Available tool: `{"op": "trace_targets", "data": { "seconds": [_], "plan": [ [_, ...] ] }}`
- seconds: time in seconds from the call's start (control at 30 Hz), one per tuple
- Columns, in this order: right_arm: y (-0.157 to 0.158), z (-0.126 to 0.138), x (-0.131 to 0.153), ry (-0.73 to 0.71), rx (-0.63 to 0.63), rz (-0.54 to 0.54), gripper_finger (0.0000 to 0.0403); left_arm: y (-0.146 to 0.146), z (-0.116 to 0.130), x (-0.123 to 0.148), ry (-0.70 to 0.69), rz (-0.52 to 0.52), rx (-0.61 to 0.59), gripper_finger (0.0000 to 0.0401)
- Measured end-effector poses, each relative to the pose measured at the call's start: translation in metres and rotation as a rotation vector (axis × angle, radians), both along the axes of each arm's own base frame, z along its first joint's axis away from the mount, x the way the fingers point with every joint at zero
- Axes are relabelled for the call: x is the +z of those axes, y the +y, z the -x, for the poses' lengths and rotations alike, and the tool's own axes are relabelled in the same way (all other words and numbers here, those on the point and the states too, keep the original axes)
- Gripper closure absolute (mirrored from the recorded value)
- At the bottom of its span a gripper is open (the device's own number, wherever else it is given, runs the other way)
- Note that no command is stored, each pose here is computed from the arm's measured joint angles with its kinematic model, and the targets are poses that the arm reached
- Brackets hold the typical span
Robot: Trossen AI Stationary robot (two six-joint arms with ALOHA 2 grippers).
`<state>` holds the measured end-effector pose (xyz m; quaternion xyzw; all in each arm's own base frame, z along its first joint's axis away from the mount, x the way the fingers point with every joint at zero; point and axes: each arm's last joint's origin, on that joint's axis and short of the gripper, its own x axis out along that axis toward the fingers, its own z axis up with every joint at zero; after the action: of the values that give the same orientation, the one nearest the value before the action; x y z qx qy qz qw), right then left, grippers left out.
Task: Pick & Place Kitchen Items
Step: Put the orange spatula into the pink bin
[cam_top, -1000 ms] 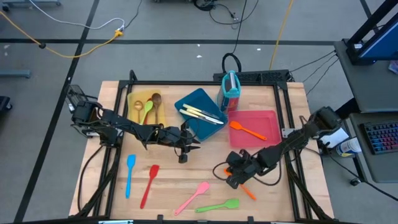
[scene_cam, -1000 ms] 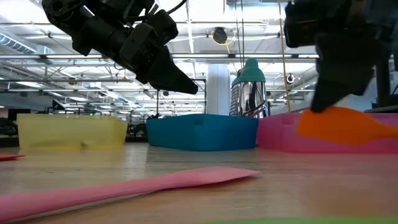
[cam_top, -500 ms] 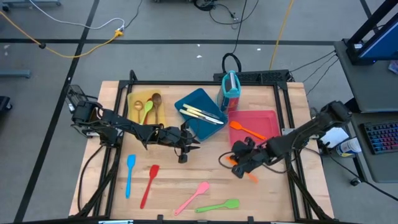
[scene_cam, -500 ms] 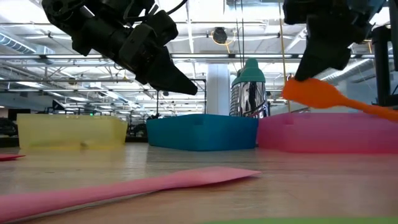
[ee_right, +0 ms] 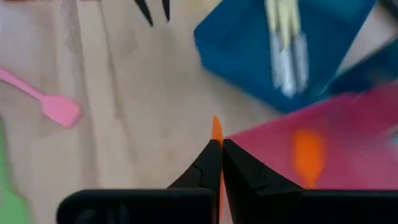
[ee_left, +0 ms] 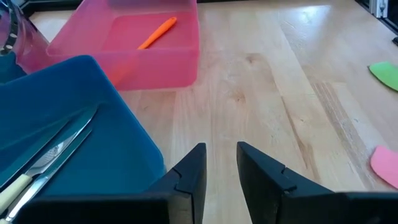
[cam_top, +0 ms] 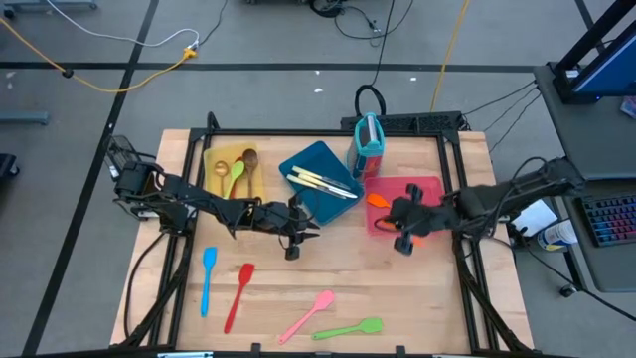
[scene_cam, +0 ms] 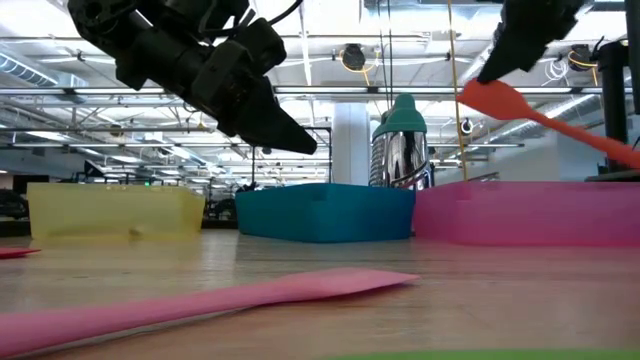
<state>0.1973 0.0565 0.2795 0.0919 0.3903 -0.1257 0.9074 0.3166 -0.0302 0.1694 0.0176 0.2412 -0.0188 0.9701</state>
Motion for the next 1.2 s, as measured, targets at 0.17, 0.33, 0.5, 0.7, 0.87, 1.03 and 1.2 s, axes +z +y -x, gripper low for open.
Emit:
{"op": "trace_targets", "data": {
  "seconds": [0.17, 0.33, 0.5, 0.7, 0.87, 1.03, 1.2],
  "plan": [
    [-0.023, 0.007, 0.013, -0.018, 0.081, 0.250, 0.0403, 0.002, 0.000, 0.000, 0.000, 0.004, 0.009, 0.0308],
    [-0.043, 0.008, 0.015, 0.035, 0.048, 0.401, 0.0403, 0.004, 0.000, 0.000, -0.001, 0.004, 0.015, 0.0308],
    [-0.062, -0.002, -0.001, 0.160, 0.014, 0.455, 0.0403, 0.007, -0.001, 0.000, -0.002, 0.004, 0.027, 0.0308],
    [-0.071, -0.006, -0.046, 0.322, -0.029, 0.372, 0.0403, 0.007, -0.001, 0.000, 0.002, 0.054, 0.052, 0.0308],
    [-0.073, -0.002, -0.074, 0.405, -0.030, 0.320, 0.0399, 0.004, 0.001, -0.002, 0.022, 0.091, 0.065, 0.0308],
    [-0.072, -0.003, -0.081, 0.377, -0.036, 0.293, 0.0381, -0.001, 0.004, -0.007, 0.083, 0.094, 0.057, 0.0308],
    [-0.072, -0.005, -0.081, 0.344, -0.036, 0.299, 0.0357, -0.006, 0.010, -0.014, 0.176, 0.119, 0.069, 0.0308]
  ]
}}
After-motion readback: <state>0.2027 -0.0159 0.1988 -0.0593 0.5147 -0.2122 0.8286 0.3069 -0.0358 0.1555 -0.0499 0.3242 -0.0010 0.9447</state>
